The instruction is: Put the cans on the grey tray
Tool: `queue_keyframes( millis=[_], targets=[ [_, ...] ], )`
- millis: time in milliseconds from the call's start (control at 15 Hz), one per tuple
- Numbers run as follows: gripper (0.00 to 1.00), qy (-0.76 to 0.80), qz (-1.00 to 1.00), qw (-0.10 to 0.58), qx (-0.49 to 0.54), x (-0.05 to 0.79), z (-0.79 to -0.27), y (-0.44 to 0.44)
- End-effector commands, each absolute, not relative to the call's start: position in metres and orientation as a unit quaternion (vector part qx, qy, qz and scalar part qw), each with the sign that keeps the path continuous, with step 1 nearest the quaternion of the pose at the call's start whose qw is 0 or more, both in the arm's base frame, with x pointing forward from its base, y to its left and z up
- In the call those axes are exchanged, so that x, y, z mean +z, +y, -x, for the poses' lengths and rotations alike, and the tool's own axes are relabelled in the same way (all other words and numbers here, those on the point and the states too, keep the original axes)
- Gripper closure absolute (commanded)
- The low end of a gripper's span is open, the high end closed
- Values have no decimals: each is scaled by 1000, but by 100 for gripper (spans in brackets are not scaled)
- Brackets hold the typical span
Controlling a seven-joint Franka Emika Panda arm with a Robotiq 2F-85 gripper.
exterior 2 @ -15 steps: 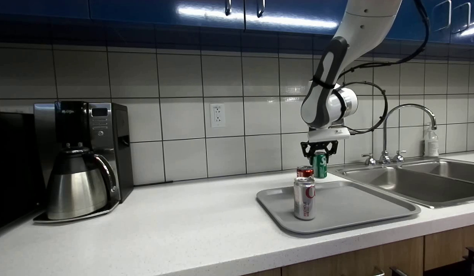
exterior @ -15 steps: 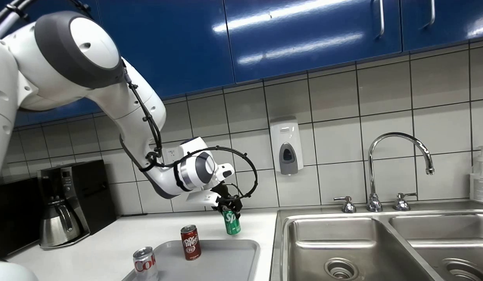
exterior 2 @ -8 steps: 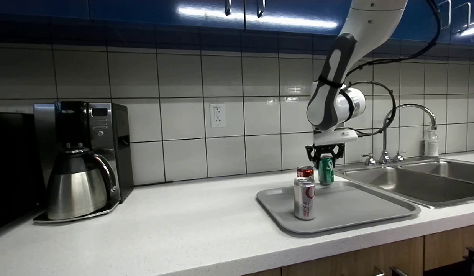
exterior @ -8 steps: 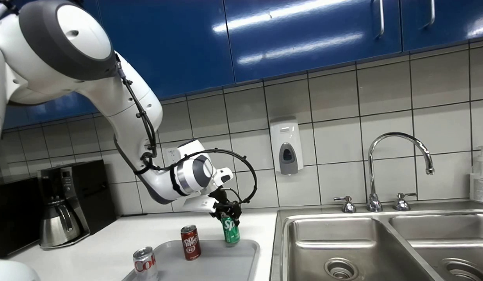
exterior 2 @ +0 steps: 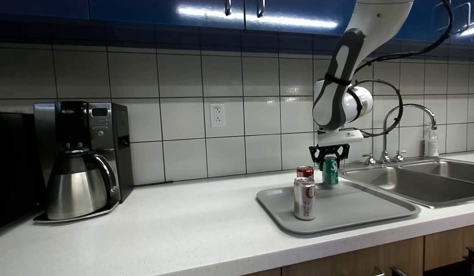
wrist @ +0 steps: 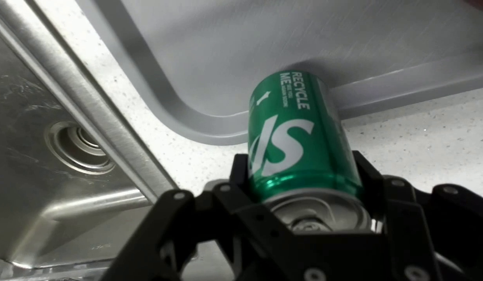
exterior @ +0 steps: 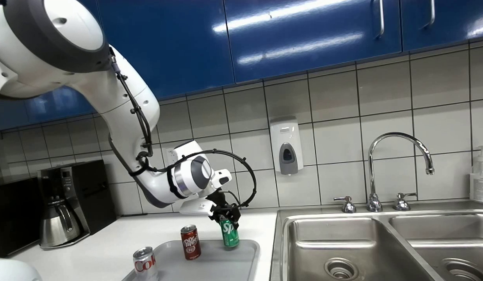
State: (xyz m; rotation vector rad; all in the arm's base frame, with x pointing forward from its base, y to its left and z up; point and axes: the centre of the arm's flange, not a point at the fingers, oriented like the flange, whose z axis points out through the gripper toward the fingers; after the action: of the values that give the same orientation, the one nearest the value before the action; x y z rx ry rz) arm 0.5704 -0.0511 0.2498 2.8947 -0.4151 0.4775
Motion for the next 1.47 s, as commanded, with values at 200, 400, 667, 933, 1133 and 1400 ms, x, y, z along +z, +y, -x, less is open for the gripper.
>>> queue_keyframes(
  millis=[200,400,667,933,1133,1400],
  targets=[
    [61,-146,-970,91,175,271,-534,-44],
    [61,-146,-970,91,174,274,-525,-43],
    [61,-148,-970,91,172,276,-513,-43],
    [61,-148,-971,90,165,271,-504,-44],
    [61,-143,-973,91,158,264,-499,-43],
    [61,-135,-975,92,153,256,-495,-40]
  ],
)
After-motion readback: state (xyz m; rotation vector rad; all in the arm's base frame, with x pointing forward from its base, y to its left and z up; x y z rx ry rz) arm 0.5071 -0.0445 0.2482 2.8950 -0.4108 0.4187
